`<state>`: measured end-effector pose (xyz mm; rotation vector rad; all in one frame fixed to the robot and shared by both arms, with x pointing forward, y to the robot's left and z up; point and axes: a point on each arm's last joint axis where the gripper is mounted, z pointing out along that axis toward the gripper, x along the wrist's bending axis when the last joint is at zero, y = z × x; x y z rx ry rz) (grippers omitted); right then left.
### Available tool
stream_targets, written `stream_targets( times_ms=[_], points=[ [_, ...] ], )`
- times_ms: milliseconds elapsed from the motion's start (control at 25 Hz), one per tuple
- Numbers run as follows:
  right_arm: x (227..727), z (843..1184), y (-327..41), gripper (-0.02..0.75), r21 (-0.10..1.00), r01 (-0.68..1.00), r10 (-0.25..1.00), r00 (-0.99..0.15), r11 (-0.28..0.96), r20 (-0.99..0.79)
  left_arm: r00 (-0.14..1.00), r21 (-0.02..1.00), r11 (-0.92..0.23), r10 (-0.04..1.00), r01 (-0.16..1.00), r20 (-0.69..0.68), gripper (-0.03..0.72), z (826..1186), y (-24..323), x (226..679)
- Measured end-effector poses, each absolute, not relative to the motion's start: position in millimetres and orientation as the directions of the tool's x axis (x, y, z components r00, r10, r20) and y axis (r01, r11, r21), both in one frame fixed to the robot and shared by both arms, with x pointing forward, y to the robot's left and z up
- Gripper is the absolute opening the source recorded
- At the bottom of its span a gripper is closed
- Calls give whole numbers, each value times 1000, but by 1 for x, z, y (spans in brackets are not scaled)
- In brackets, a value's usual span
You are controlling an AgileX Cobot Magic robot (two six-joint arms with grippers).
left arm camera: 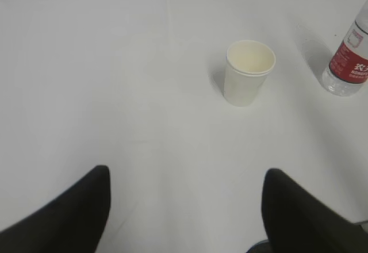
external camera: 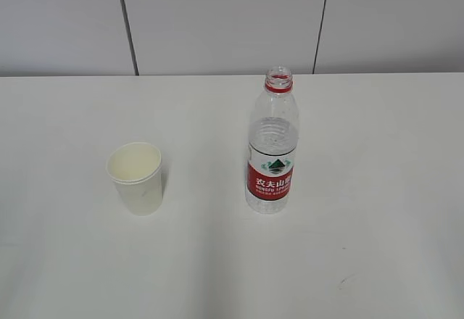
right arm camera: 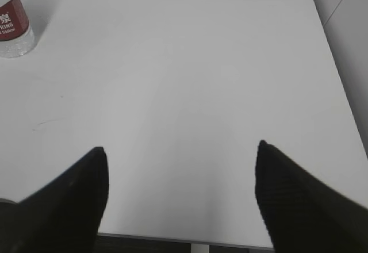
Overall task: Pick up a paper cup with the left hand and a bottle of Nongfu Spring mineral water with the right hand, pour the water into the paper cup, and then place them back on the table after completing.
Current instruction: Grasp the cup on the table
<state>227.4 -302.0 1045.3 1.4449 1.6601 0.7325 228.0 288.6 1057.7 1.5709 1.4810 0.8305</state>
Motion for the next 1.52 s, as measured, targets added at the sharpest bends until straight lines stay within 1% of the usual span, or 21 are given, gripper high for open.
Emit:
stream_targets(
  times_ms=[1520],
  points=[
    [227, 1045, -302, 587, 836, 518, 981, -29, 180, -194, 97, 886, 11, 993, 464, -63, 500, 1058, 289, 228]
  ],
)
